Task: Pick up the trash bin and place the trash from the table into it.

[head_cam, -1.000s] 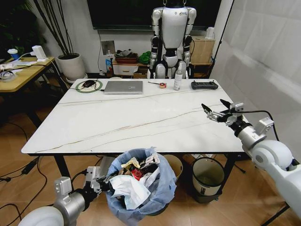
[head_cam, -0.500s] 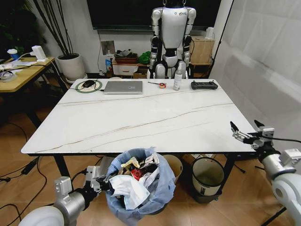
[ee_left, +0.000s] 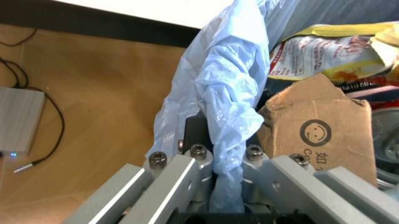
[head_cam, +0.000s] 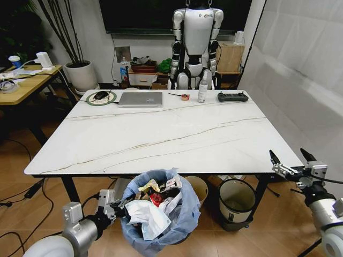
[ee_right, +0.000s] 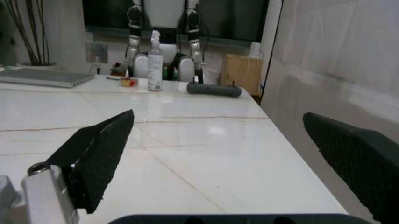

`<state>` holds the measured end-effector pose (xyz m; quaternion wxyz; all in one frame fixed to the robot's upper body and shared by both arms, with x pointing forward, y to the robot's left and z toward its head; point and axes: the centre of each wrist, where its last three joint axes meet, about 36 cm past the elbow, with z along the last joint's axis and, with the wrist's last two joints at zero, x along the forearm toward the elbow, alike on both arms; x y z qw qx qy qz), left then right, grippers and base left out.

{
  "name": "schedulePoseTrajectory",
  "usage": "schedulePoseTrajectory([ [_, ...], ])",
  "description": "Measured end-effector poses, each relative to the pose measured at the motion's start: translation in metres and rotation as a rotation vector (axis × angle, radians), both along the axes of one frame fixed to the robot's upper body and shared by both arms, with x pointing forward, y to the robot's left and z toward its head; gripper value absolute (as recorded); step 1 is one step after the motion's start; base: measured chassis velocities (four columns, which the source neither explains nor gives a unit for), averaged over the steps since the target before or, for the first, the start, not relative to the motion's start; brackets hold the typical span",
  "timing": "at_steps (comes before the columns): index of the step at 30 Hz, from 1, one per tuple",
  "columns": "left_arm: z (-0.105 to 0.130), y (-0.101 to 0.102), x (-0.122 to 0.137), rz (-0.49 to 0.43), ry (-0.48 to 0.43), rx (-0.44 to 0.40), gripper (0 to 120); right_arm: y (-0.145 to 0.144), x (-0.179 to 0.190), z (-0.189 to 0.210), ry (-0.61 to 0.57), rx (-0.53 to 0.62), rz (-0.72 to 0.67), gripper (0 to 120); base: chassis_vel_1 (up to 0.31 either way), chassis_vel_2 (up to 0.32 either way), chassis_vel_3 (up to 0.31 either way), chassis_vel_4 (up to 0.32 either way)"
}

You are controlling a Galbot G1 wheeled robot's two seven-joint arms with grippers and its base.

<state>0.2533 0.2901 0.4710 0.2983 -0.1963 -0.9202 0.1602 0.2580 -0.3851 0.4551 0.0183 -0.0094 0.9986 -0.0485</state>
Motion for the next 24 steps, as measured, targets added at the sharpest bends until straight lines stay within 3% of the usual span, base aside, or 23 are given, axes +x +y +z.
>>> schedulePoseTrajectory([
  [6,-0.002,0.0,-0.004,-0.008,-0.007,0.014,0,0.007,-0.019,-0.013,-0.006,0.03,0.0,100,0.0,0.0,0.0,0.0],
  [16,-0.004,-0.001,-0.009,0.004,-0.023,0.041,0,0.007,-0.02,-0.017,-0.01,0.035,0.014,100,0.0,0.0,0.0,0.0],
  [21,-0.008,0.002,-0.012,0.02,-0.093,0.142,0,0.007,-0.019,-0.017,-0.01,0.036,0.015,100,0.0,0.0,0.0,0.0],
  [24,-0.009,0.002,-0.014,0.022,-0.103,0.158,0,0.007,-0.019,-0.017,-0.01,0.036,0.016,100,0.0,0.0,0.0,0.0],
])
